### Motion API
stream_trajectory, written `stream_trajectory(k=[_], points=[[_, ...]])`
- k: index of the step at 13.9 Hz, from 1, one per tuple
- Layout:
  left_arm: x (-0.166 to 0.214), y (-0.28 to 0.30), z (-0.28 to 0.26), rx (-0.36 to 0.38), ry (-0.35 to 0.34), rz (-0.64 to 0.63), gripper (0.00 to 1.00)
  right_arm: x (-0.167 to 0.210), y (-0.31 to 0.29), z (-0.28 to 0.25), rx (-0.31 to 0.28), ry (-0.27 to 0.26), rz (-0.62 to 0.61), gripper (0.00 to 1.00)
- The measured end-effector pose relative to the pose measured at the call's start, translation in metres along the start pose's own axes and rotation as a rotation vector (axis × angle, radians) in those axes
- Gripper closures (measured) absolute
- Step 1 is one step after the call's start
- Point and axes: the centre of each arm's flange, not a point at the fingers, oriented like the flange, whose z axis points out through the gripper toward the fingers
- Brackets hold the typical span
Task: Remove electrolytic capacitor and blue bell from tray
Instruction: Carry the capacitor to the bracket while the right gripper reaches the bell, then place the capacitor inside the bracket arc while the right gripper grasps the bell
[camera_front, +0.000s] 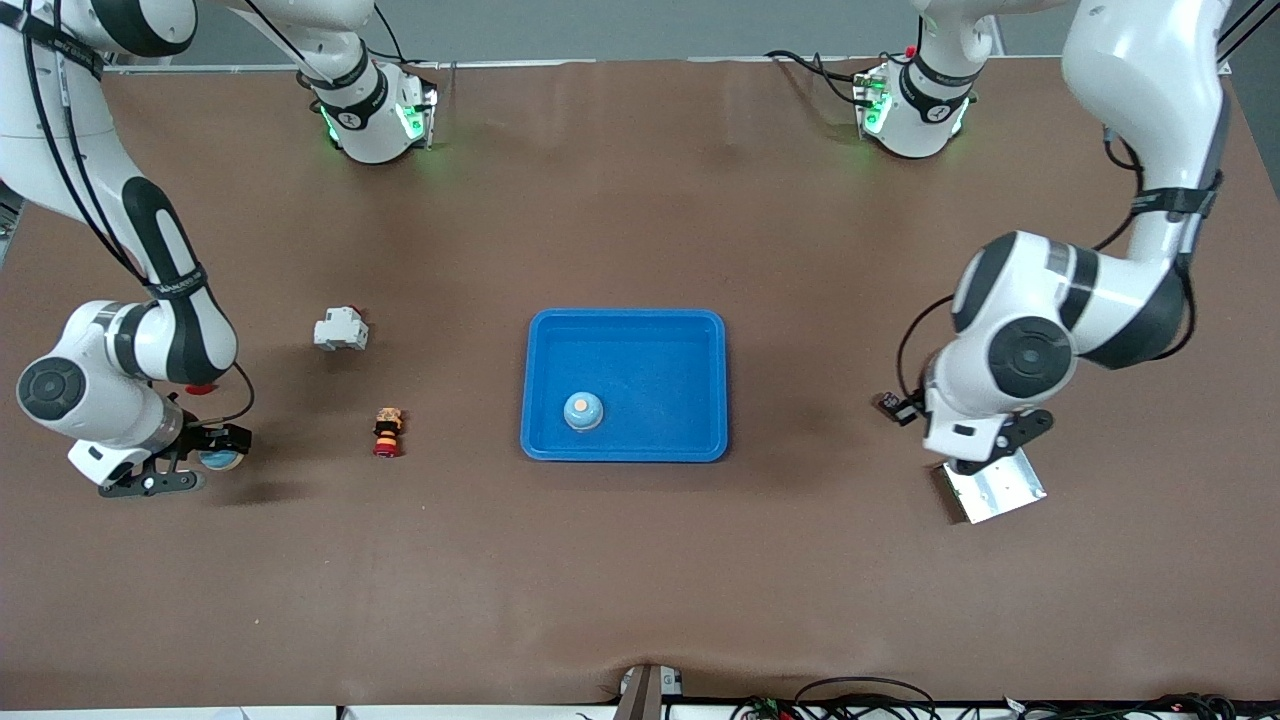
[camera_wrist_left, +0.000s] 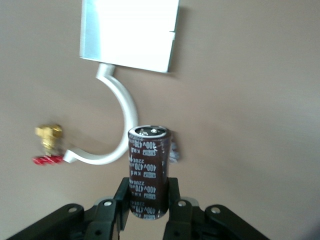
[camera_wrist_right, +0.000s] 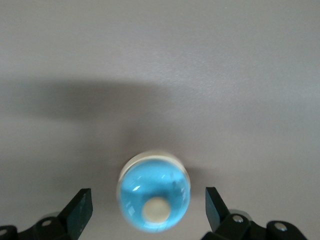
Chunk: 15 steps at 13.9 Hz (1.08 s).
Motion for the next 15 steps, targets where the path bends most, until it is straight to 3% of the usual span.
stream_trajectory(k=[3, 6, 8, 11, 15], points=[[0.027, -0.049, 0.034, 0.024, -0.064, -0.005, 0.67, 0.013, -0.069, -0.069, -0.001, -0.068, 0.153, 0.0], [0.041, -0.08, 0.075, 0.021, -0.11, -0.024, 0.67, 0.011, -0.159, -0.106, 0.109, -0.074, 0.306, 0.0], [0.045, -0.09, 0.105, -0.006, -0.116, -0.022, 0.67, 0.002, -0.208, -0.115, 0.125, -0.081, 0.388, 0.0], [0.043, -0.093, 0.145, -0.04, -0.106, -0.008, 0.67, -0.012, -0.299, -0.118, 0.132, -0.037, 0.523, 0.0], [0.038, -0.103, 0.174, -0.024, -0.097, 0.011, 0.67, -0.041, -0.411, -0.118, 0.156, 0.002, 0.635, 0.0]])
